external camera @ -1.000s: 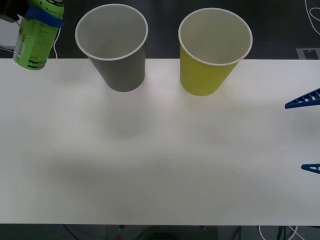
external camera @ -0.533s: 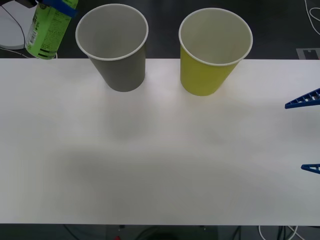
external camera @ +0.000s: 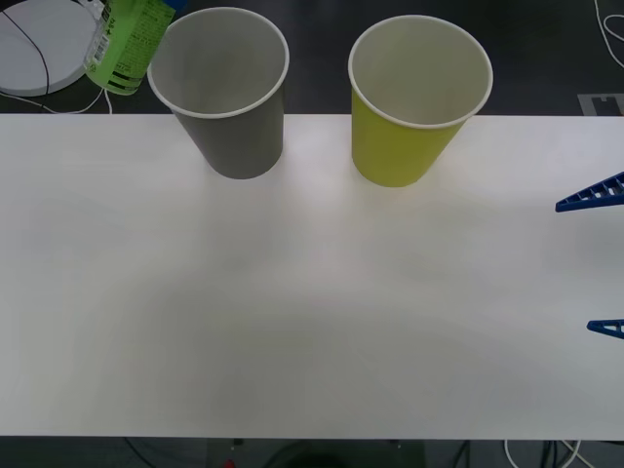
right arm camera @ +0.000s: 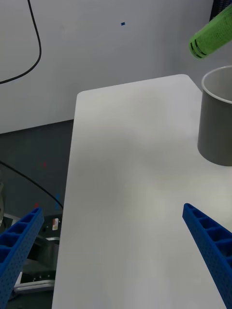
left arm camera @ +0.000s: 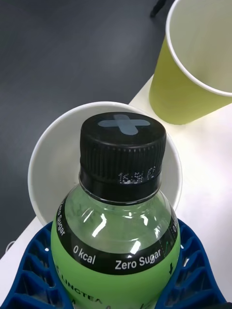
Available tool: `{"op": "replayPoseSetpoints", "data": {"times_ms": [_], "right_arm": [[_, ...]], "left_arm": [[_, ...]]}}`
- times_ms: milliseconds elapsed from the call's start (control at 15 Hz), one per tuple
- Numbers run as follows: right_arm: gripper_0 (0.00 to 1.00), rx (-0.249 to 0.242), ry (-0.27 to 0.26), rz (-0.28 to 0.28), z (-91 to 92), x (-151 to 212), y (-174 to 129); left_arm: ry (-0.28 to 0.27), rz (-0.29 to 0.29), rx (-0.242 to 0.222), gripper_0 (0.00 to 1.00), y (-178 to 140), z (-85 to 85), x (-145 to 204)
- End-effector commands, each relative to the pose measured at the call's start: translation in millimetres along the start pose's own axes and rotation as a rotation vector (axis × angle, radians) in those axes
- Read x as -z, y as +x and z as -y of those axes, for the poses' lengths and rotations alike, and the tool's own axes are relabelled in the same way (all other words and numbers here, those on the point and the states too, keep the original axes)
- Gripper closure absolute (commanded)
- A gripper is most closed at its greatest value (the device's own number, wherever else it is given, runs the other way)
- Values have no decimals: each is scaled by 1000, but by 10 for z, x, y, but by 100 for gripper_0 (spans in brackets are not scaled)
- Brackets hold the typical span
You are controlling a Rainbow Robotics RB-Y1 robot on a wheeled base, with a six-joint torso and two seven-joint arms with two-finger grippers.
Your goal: Put the can into the green bin and the plastic bottle into the gray bin
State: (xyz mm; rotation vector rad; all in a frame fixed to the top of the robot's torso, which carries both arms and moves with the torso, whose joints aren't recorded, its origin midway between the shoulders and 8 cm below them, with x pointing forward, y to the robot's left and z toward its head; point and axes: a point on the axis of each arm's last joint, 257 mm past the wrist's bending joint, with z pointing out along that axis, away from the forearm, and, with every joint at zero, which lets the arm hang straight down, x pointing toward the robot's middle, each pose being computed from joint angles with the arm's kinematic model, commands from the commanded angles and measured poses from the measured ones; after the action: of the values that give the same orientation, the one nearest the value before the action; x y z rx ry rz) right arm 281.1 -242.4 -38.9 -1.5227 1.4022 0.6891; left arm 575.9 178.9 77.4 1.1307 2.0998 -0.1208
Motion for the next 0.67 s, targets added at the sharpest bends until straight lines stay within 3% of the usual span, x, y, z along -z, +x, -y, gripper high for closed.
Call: {"op": "replayPoseSetpoints", "data": {"times_ms": [67, 667], "right_arm": [[0, 0, 0, 0, 0, 0, 0], [0, 0, 0, 0, 0, 0, 0]], "left_arm": [[-21, -27, -20, 100, -140, 5, -70], [-4, 9, 25, 100, -659, 85, -436]]}}
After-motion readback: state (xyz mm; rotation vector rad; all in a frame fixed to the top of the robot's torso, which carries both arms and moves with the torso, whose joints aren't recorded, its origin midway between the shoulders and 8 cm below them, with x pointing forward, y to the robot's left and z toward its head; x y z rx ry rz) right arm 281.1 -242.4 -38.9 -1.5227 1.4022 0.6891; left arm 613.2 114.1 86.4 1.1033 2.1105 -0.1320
